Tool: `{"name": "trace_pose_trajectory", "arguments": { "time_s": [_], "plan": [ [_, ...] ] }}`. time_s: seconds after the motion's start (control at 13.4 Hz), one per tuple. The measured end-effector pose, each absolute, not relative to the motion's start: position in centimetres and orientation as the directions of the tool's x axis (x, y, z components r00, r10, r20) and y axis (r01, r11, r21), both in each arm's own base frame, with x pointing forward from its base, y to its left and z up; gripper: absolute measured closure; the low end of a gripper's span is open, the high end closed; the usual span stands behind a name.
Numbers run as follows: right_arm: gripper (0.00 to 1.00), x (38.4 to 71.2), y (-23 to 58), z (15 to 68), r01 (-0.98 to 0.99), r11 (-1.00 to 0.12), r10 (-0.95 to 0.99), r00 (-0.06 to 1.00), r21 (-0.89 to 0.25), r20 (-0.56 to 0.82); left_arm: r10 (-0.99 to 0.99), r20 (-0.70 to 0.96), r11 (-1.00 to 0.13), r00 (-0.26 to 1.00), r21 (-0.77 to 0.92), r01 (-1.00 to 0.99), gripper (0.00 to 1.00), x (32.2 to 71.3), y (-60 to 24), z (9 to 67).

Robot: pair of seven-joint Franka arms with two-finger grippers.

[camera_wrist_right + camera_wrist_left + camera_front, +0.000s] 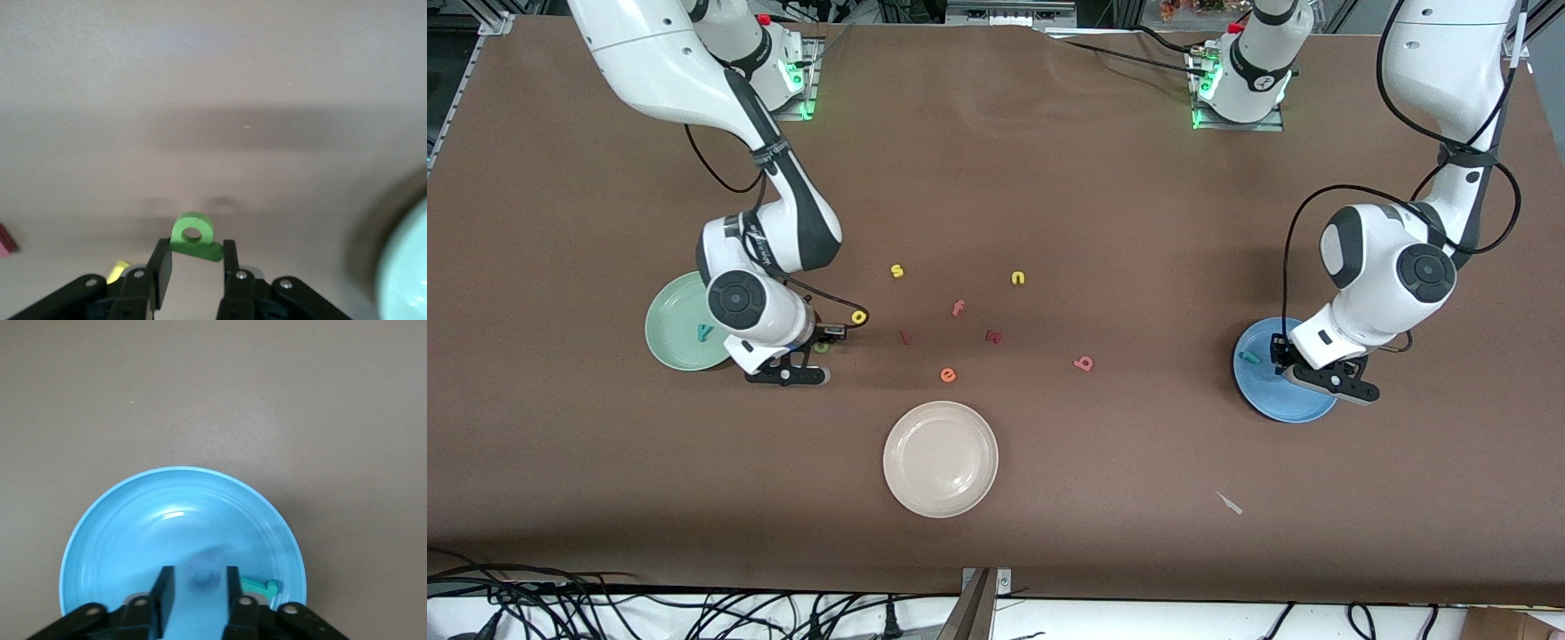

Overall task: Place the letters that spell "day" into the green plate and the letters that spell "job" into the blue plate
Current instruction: 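Carry the o to the blue plate while the right carries p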

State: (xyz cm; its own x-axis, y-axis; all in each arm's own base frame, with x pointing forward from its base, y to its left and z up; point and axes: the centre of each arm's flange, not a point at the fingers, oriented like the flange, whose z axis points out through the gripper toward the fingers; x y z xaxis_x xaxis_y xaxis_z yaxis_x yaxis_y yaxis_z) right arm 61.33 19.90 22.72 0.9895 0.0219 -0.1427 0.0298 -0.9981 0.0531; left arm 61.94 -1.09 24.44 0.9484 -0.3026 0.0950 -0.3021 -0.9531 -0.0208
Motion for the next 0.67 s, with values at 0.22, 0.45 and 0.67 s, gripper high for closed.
{"name": "trace_pose_trajectory", "arguments": {
  "time_s": [0.22,0.45,0.67],
  "plan": [
    [0.65,60.1,16.2,24.0,0.079,-0.995,0.068,0.985,0.062,-0.159,-0.304,0.095,-0.953,0.948,-0.021,-0.304,0.41,61.9,-1.2,24.5],
    [0.65,57.6,13.1,24.9,0.11,-0.992,0.099,0.982,0.058,-0.164,-0.329,0.109,-0.944,0.938,-0.022,-0.329,0.4,62.0,-2.9,25.0],
    [0.65,55.7,8.0,24.3,0.18,-0.982,0.169,0.973,0.054,-0.157,-0.371,0.144,-0.928,0.918,-0.018,-0.372,0.38,62.2,-9.5,26.4]
  ]
}}
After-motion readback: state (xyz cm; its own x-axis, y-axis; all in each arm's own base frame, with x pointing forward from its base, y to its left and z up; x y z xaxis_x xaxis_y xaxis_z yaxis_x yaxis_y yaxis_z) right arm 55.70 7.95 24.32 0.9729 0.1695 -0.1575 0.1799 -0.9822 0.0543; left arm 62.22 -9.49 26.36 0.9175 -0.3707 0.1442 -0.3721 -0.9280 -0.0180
